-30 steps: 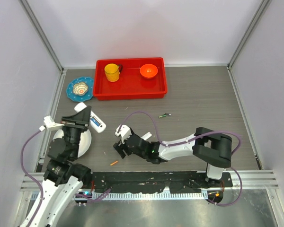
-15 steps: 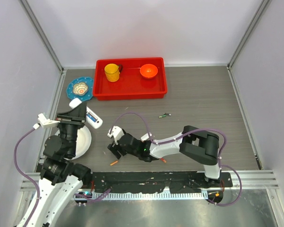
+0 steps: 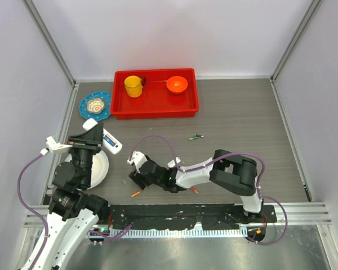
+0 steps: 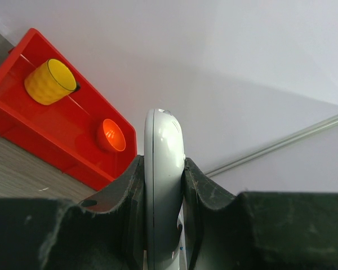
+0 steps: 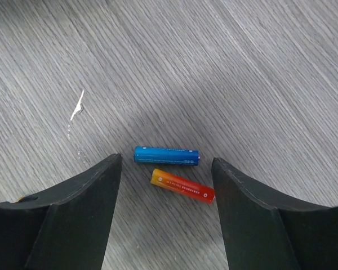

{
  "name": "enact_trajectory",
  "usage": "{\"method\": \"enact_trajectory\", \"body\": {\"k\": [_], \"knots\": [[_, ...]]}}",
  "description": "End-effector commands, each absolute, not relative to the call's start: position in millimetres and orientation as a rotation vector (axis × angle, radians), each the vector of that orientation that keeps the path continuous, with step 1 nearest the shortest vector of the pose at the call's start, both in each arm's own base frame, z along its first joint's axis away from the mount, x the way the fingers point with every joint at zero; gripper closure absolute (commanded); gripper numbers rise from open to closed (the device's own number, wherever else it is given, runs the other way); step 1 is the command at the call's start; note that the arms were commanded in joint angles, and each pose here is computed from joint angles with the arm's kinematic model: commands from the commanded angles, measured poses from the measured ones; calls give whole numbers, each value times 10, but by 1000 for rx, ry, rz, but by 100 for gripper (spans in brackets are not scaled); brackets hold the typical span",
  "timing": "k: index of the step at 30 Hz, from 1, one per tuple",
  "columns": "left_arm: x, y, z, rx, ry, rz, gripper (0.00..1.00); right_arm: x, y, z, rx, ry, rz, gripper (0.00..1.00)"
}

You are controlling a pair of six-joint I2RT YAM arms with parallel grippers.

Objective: Load the batteries into the remote control

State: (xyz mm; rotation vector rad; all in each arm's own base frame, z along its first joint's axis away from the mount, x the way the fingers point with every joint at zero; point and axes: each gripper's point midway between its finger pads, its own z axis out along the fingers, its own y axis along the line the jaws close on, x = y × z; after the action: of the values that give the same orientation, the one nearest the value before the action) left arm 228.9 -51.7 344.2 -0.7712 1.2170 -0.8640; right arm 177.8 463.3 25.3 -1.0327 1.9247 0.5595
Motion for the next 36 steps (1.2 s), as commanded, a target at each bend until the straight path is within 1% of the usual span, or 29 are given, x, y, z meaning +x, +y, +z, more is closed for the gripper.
{"method": "enact_trajectory", "body": {"k": [1,10,14,21,25,28,29,36], "knots": [[2278,-466,3518,-784,1171,-867,100,1842,4706,293,-997,1920,547,30],[2258,-445,3496,-787,1171,-859,100,1891,4727,206,-991,1947,503,30],[2254,-439,3494,-785,1170,-855,100,1877,4718,160,-995,1961,502,32],[2271,-446,3464,-785,1173,-853,100,1848,4646,125,-997,1972,496,34],[2284,-456,3435,-788,1178,-856,100,1842,4604,108,-993,1978,494,37],[2288,-461,3429,-788,1180,-856,100,1828,4584,115,-986,1979,499,41],[2289,-458,3421,-789,1181,-854,100,1838,4581,122,-982,1978,499,44],[2314,-491,3391,-785,1193,-859,100,1843,4531,124,-978,1976,486,52]]}}
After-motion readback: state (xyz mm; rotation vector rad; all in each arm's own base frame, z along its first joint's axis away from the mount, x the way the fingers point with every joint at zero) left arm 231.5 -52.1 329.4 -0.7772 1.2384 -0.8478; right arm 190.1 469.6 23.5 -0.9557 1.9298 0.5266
